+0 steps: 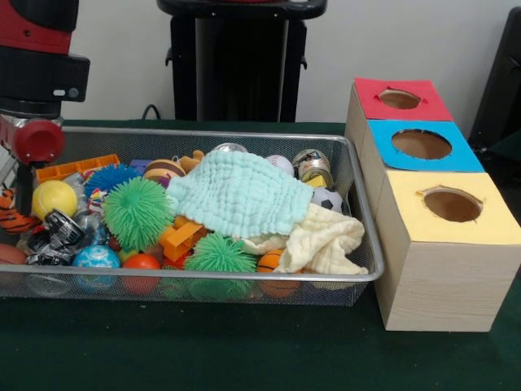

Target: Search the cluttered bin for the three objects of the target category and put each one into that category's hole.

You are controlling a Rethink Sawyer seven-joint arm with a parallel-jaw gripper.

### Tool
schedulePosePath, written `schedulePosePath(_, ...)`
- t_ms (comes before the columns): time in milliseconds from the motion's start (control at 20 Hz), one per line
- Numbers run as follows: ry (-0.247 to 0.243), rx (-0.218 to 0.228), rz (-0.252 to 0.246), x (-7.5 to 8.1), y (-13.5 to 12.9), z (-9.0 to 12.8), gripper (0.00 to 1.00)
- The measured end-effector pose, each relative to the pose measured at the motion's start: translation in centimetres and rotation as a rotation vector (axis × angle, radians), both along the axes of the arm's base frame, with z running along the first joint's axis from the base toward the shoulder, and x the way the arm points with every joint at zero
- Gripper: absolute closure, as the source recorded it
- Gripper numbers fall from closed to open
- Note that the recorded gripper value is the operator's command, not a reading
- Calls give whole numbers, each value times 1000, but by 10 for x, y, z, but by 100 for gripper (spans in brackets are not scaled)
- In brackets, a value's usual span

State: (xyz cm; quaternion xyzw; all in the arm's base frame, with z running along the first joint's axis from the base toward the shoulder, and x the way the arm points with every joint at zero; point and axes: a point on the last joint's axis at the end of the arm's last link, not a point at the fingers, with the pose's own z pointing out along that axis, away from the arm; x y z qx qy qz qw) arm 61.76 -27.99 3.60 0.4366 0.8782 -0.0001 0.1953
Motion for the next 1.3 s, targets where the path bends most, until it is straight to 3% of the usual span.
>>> schedulePosePath(650, -39, -13, 1, 19, -8, 8, 100)
schedulePosePath(950, -47, 34, -8, 24, -4, -11, 100)
schedulePosePath(1200, -44, 113, -31, 18, 3, -45, 100)
schedulePosePath(1300, -74, 143, -48, 23, 3, -51, 100)
